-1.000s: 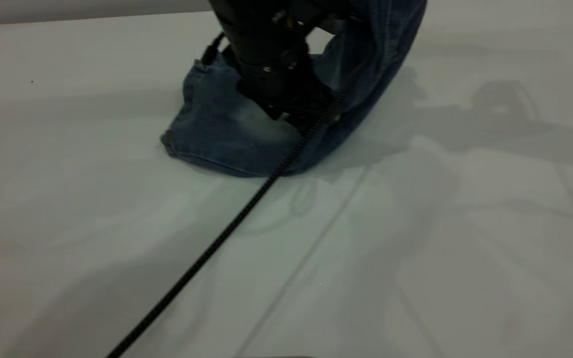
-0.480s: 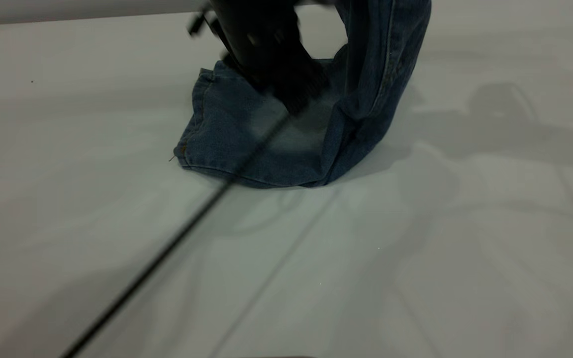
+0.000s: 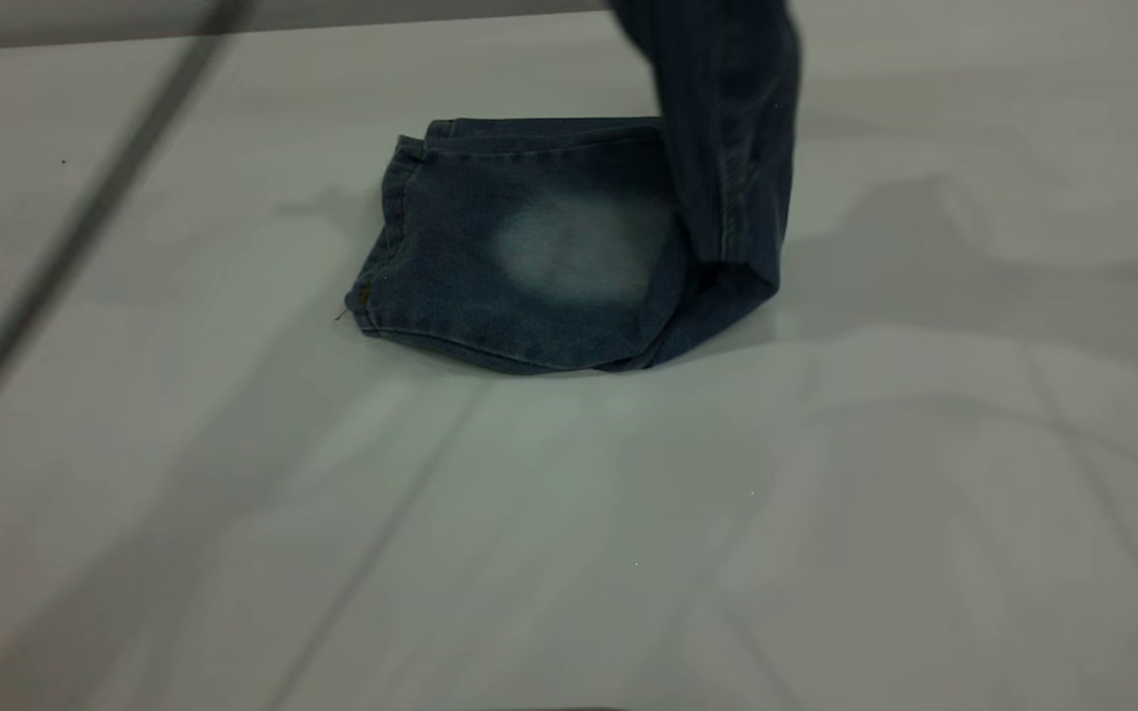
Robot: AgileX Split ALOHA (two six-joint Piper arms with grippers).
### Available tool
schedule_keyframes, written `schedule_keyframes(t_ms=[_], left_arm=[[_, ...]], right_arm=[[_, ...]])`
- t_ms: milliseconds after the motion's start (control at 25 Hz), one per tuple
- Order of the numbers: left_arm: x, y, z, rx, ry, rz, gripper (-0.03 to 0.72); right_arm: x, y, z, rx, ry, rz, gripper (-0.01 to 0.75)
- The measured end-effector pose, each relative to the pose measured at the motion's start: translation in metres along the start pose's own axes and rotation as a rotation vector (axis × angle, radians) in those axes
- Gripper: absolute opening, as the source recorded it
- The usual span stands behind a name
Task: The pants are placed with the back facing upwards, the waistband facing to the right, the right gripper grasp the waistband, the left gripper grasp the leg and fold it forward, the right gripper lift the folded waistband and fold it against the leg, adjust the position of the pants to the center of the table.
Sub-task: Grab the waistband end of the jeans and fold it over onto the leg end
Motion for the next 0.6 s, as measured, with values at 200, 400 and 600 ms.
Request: schedule_keyframes(t_ms=[200,400,600], left_arm=[[0.024,-0.031,0.074,-0.153,-0.063,0.024,0.464],[0.035,-0.043,0.124,-0.243,-0.099,0.038,0.464],[0.037,-0.044,0.136,-0.253,-0.103,0.045,0.464]], right_arm=[[0.012,0.018,-0.044,-0.004,0.126,0.112,0.058],[0.012,0.034,-0.072,0.012,0.27,0.25,0.058],[-0.014,0.039,-0.099,0.049,0.316,0.274,0.062]])
Point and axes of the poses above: a point on each arm's last joint axis where the gripper is mounted, z pointing back along that axis away from the gripper, x along the wrist's bending axis when the last joint is at zero, y = z × x, the point moved 4 cm from there along -z, pointing out along that axis toward the gripper, and after that the axes turned 7 degrees about -z, right-handed, at the moved point
